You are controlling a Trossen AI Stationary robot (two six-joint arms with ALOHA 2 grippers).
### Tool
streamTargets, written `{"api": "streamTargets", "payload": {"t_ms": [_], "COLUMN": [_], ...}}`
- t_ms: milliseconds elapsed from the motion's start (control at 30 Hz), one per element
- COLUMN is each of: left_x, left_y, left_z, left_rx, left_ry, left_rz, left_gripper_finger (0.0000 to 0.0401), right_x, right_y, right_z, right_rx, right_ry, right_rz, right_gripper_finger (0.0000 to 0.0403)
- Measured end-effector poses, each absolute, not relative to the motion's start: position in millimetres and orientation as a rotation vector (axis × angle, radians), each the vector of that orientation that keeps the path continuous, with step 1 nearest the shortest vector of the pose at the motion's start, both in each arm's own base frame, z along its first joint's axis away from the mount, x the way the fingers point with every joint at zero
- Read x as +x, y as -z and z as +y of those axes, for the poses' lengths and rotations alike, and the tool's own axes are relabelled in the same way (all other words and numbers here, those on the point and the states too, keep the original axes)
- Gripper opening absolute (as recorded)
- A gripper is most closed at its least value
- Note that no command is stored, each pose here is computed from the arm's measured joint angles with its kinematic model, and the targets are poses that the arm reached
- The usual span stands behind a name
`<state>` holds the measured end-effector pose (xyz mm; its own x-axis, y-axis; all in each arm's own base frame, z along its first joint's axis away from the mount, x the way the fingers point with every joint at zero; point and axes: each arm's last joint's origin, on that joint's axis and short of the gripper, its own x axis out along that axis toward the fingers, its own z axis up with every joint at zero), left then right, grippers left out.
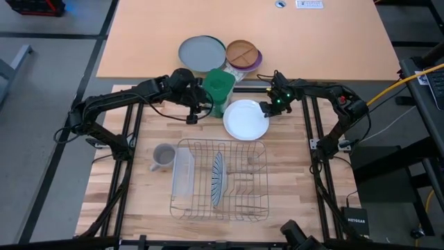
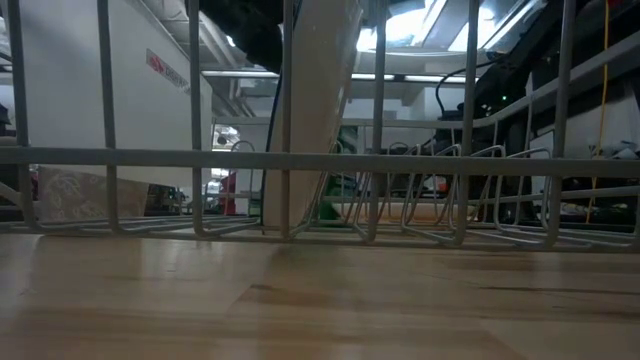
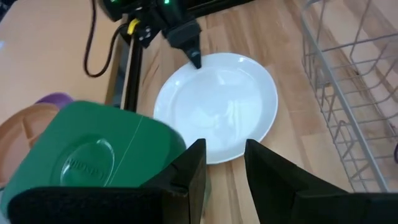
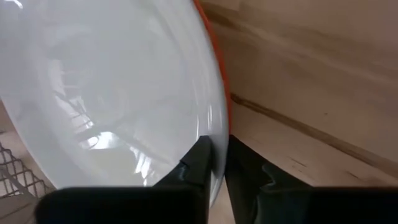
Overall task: Sort dishes
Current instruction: Put the white plate in the dish rack
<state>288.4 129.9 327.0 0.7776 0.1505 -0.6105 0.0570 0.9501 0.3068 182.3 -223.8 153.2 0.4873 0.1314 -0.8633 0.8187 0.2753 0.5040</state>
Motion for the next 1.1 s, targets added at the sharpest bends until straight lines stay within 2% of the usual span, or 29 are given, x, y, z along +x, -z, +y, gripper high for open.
{"api": "streamTargets", "payload": {"t_ms": [567,800,1100], "left_x": [288,288,287], "left_y": [-327,-327,-329], "left_z": [130,131,136], "left_rx": [0.378,0.385,0.541], "left_ry": [-0.031,-0.032,-0.002], "left_rz": [0.682,0.681,0.669], "left_gripper_finger": [0.01,0.01,0.01], "right_x": [184,191,198], "right_y": [-157,-177,-206], "right_z": [-227,-236,-245], "right_rx": [1.253,1.221,1.196], "right_ry": [0.567,0.557,0.548], "right_rz": [0.955,0.938,0.934], "right_gripper_finger": [0.0031,0.003,0.0029]}}
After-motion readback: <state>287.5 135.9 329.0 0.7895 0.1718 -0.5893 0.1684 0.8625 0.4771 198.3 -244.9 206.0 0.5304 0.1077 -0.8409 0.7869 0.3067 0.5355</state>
